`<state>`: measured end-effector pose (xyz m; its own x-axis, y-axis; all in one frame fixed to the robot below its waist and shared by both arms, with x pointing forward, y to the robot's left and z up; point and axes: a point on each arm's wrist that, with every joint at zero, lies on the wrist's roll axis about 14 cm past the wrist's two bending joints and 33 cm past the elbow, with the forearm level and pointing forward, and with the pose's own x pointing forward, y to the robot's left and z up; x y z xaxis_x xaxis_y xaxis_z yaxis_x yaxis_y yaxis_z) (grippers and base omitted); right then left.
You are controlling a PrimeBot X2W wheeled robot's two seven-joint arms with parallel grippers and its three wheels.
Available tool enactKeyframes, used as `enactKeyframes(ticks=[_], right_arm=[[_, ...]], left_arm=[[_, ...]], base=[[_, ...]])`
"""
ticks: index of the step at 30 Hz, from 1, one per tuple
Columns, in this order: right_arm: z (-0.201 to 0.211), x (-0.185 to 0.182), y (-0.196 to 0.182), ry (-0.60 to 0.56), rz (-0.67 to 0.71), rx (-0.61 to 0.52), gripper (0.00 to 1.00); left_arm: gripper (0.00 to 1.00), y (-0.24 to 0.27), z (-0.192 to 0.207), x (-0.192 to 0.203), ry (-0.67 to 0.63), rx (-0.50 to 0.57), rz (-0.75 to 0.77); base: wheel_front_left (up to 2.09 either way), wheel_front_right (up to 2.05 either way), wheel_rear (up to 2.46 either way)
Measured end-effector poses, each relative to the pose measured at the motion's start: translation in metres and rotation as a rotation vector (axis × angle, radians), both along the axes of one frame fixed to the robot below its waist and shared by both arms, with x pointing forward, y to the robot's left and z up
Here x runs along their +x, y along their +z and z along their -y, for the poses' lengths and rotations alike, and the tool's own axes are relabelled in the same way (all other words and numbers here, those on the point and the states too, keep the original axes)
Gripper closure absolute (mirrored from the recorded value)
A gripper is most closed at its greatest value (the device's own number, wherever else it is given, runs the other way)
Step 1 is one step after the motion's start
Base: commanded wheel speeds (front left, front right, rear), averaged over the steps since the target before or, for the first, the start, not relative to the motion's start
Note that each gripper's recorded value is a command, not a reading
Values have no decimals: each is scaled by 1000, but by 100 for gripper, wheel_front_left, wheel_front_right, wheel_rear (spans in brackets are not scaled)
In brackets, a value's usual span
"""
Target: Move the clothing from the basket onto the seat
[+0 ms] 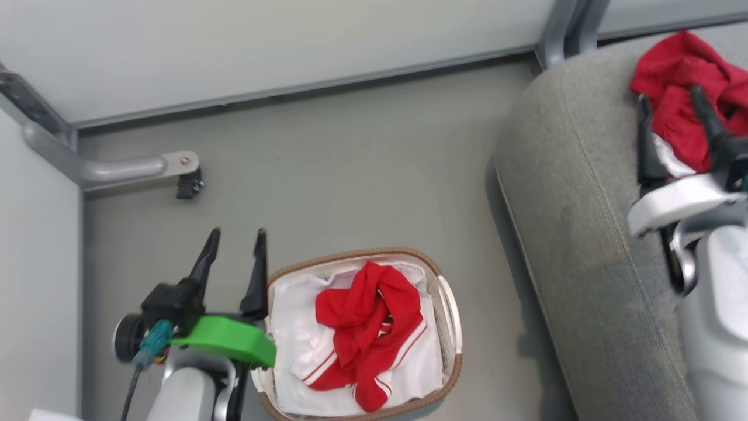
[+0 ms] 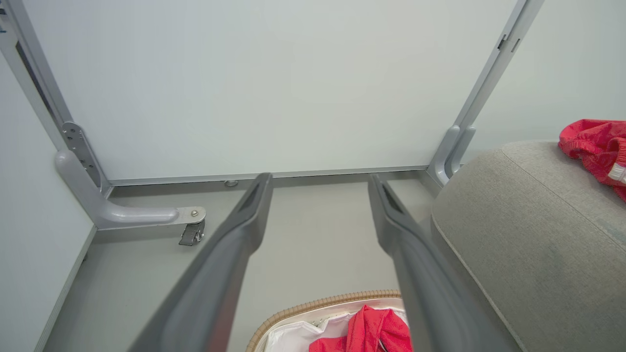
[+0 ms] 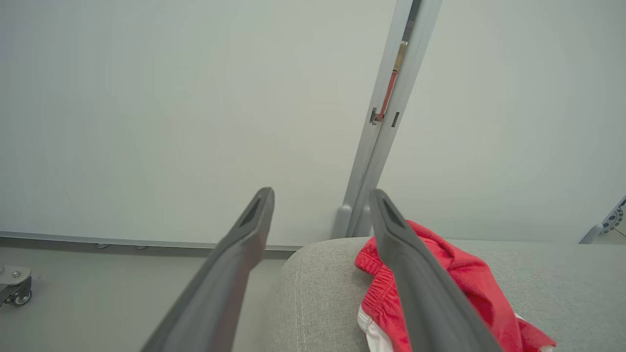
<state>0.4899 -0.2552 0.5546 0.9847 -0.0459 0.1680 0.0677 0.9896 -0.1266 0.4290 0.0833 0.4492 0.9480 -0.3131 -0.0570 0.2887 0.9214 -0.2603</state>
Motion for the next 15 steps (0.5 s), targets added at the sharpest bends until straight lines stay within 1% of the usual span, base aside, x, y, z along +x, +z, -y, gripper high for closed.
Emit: enactKeyframes(ticks=[5,8,13,15], right_arm=[[-37,-20,-8,63,-4,74,0],[-57,-34,-19,97,-27,119,0],[-82,-56,-39,151,-76,152,0],[-88,-66,-48,163,-101,183,0]], left_arm=[[0,3,-43,-21,127,13,-6],[0,1,-62,-36,183,20,-17],[0,-2,-81,-58,245,4,-35],[0,-5,-87,-67,262,5,-44]], base=[[0,0,0],[0,0,0],[0,0,0],[0,0,0]])
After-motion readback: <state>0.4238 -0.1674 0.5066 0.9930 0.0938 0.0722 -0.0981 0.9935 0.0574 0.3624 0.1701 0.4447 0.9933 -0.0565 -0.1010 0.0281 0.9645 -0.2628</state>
